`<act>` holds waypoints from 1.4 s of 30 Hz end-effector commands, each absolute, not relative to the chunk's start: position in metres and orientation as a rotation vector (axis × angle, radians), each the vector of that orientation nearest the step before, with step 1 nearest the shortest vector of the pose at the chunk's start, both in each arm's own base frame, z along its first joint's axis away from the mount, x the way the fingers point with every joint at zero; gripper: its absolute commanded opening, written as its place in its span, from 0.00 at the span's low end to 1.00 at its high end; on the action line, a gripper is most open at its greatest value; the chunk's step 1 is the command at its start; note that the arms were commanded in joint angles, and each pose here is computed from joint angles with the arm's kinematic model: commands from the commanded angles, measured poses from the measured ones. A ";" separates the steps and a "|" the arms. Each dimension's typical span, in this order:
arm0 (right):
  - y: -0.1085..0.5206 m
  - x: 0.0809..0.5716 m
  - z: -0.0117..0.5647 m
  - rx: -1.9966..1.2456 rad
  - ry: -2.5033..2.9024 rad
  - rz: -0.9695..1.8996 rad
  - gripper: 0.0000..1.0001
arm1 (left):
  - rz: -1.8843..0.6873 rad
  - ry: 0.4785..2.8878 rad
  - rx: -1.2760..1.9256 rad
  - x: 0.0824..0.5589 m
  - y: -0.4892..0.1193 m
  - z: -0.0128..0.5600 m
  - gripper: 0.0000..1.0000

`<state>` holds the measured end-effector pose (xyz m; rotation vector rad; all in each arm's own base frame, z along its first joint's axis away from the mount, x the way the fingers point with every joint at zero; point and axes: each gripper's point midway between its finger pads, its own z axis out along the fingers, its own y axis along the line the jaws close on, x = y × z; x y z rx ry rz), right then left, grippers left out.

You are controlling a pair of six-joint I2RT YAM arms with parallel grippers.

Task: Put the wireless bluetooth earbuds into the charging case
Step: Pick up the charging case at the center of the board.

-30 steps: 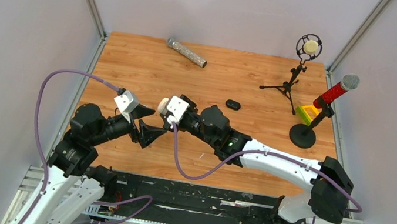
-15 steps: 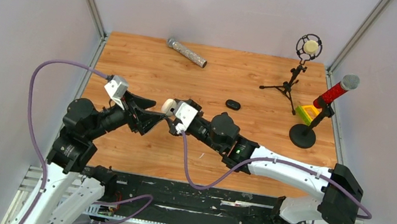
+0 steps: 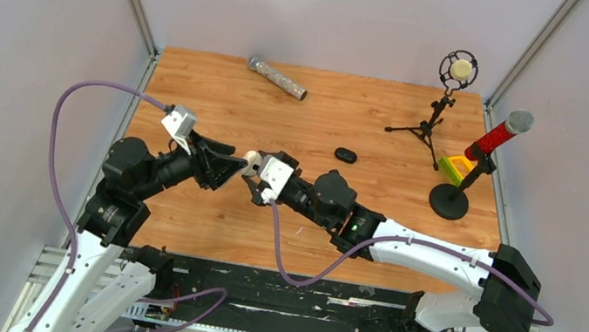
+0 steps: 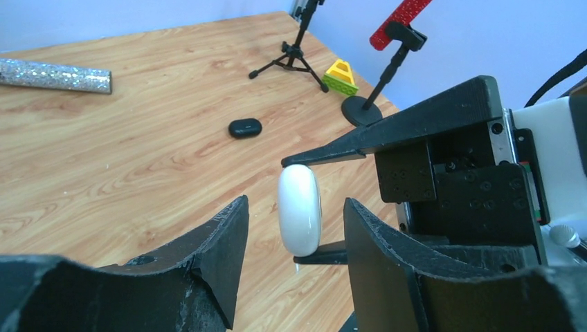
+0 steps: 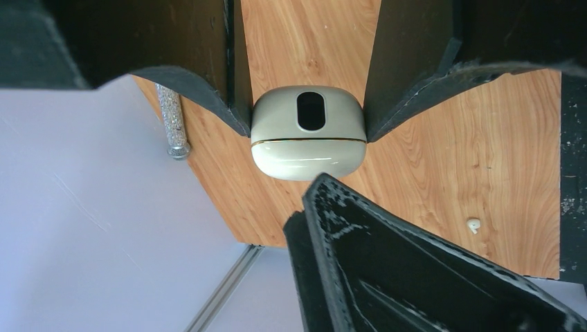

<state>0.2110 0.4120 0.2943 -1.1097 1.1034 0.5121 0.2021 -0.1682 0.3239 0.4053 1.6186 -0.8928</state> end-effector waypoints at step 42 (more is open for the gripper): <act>0.396 0.184 0.315 -1.263 1.125 0.845 1.00 | -0.926 1.622 0.672 0.188 -0.185 0.306 0.00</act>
